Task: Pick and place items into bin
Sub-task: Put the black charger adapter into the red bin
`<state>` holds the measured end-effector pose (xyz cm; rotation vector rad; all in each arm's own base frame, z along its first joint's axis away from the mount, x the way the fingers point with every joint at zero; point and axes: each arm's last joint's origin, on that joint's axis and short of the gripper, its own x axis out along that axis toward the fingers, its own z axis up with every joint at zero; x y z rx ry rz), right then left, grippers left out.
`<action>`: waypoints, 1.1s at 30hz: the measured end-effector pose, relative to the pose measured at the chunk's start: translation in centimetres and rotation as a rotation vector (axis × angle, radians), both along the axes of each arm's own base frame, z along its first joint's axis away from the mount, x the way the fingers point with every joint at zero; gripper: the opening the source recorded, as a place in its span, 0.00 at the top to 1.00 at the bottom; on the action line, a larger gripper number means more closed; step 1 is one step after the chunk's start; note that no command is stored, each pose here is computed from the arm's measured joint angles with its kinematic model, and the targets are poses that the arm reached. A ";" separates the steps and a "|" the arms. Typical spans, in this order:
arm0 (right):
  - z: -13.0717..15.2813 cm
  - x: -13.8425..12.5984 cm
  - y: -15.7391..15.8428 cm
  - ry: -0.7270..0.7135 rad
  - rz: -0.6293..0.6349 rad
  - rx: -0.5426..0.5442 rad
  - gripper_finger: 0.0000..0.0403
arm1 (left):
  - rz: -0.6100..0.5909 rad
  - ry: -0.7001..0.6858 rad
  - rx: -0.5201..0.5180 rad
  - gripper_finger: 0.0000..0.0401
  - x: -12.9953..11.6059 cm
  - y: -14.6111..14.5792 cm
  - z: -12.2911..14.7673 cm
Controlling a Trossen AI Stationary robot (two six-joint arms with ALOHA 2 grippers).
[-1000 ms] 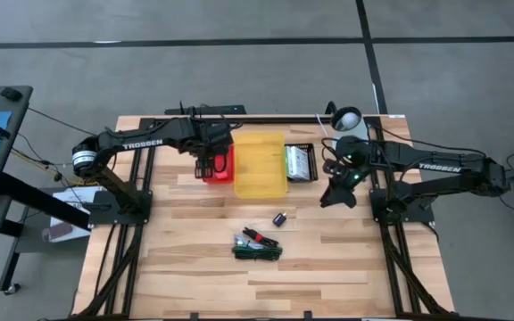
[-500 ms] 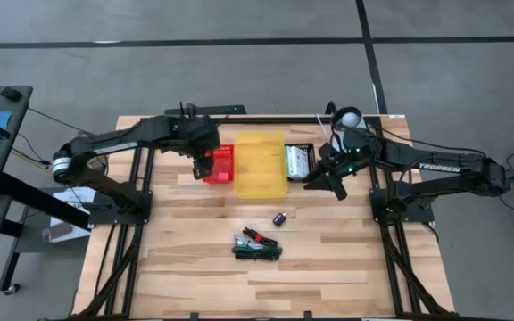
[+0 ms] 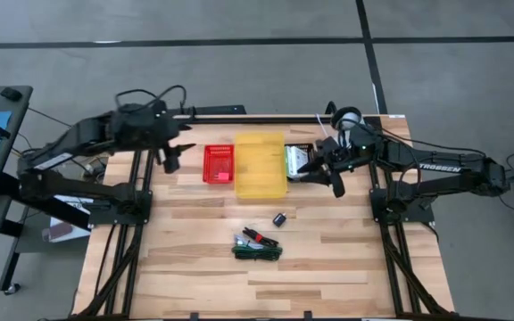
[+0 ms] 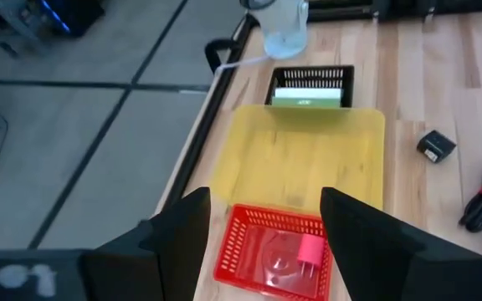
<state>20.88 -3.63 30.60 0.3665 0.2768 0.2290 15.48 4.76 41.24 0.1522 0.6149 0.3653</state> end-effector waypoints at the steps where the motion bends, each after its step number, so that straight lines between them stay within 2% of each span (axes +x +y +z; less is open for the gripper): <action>1: 0.0 0.0 -0.1 -0.001 -0.026 -0.017 0.66 | -0.002 -0.010 0.005 0.45 -0.5 -0.1 0.2; 5: 0.1 0.3 -0.5 -0.027 -0.132 -0.086 0.66 | -0.004 -0.035 0.009 0.45 -1.9 -0.5 0.6; 9: 0.7 0.3 -1.2 -0.099 -0.220 -0.244 0.66 | -0.009 -0.019 0.015 0.45 -2.7 -0.7 0.6; 11: 0.8 0.3 -1.5 -0.116 -0.255 -0.342 0.66 | -0.009 -0.018 0.016 0.45 -2.8 -0.8 0.6; 16: 0.9 0.2 -2.2 -0.130 -0.253 -0.684 0.66 | -0.017 -0.003 0.034 0.45 -2.5 -0.7 0.5; 19: 0.8 0.6 -2.8 -0.103 -0.291 -0.793 0.65 | -0.014 0.008 0.032 0.45 -2.1 -0.6 0.4; 24: 0.7 1.8 -3.4 0.019 -0.297 -0.909 0.57 | -0.014 0.026 0.027 0.45 -1.8 -0.5 0.2; 30: 0.4 4.9 -3.9 0.310 -0.257 -0.972 0.42 | -0.003 0.023 0.012 0.45 -1.8 -0.5 0.1; 33: 0.2 6.5 -3.5 0.465 -0.166 -1.017 0.36 | 0.010 0.020 -0.014 0.45 -1.8 -0.5 0.0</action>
